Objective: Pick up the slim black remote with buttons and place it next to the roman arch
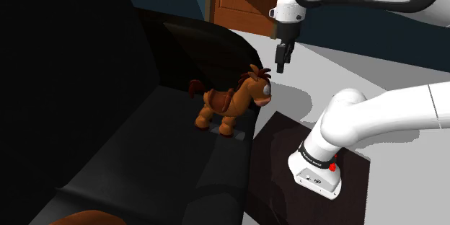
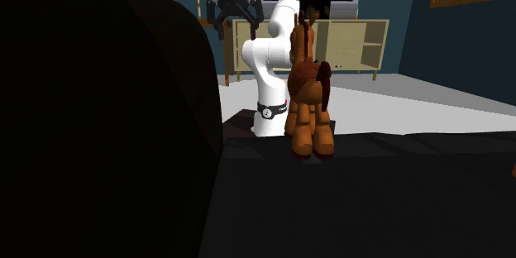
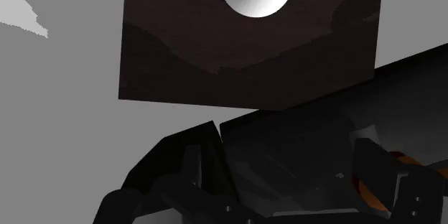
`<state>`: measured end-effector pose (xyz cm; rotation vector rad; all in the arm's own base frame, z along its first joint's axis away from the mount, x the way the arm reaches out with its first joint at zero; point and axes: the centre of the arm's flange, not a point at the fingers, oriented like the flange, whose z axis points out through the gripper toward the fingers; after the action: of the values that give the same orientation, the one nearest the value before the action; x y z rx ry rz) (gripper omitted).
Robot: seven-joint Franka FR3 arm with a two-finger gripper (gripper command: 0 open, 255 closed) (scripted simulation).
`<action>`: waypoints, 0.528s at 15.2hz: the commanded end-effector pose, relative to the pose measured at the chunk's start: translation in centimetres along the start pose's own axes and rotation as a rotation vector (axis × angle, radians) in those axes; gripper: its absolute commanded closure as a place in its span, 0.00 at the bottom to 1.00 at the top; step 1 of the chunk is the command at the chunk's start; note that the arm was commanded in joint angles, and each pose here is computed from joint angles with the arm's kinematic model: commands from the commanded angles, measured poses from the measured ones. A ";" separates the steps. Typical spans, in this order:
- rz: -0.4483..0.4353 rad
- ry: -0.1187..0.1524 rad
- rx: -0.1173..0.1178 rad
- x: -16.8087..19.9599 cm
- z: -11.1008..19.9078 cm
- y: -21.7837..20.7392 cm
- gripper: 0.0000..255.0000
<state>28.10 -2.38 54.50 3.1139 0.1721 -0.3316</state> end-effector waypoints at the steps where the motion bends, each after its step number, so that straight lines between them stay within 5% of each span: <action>1: 0.000 0.000 0.000 0.0 0.0 0.0 0.00; 8: -0.067 0.066 0.003 4.4 5.1 -5.5 0.00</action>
<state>30.44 2.45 49.52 3.1269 0.2621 -0.2486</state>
